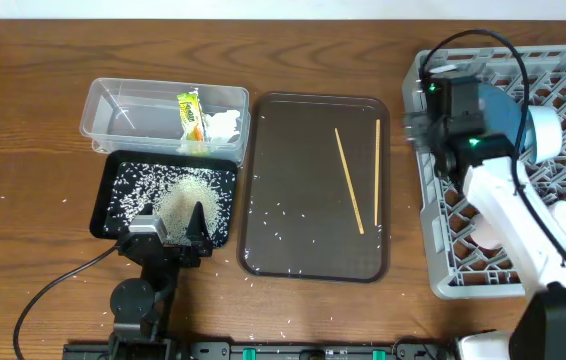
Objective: Sort waste into correct bins and load items into the dishwasher rack
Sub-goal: 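Reach the right gripper to the wooden chopsticks and grasp them, then lift the chopsticks upright with the right gripper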
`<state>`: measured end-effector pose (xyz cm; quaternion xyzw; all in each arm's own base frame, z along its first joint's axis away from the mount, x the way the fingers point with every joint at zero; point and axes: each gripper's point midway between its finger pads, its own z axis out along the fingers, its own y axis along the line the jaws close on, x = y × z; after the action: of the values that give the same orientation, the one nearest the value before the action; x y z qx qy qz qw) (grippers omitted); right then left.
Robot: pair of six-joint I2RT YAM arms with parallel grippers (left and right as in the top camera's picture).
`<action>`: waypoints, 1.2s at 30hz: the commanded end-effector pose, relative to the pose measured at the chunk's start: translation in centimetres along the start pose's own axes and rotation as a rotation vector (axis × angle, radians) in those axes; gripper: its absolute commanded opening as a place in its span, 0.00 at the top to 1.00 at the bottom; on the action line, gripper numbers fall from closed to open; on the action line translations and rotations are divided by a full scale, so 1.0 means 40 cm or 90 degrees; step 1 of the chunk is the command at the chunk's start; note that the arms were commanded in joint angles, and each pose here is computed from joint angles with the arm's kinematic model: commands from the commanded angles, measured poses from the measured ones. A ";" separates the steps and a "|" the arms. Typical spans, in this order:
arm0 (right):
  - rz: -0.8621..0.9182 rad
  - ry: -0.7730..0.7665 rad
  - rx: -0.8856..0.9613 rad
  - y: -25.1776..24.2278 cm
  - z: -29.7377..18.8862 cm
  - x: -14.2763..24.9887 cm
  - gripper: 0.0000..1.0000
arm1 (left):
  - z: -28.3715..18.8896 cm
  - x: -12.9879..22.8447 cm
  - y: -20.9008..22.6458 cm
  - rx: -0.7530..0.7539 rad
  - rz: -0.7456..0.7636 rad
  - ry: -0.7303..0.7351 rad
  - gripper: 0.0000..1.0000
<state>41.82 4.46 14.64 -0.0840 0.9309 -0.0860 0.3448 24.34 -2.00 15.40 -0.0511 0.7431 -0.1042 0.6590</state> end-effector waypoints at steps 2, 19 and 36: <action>0.149 0.084 -0.333 0.294 -0.085 0.039 0.27 | 0.004 0.037 0.005 0.001 0.007 0.023 0.06; 0.077 0.276 -0.145 0.409 0.098 0.292 0.58 | 0.004 0.037 0.005 0.001 0.007 0.023 0.06; 0.165 0.136 -0.209 0.275 -0.025 0.090 0.99 | 0.004 0.037 0.005 0.001 0.007 0.023 0.07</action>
<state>35.22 16.43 4.86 -0.0228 0.9840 0.0820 0.1565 24.34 -2.00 15.40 -0.0511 0.7431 -0.1042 0.6590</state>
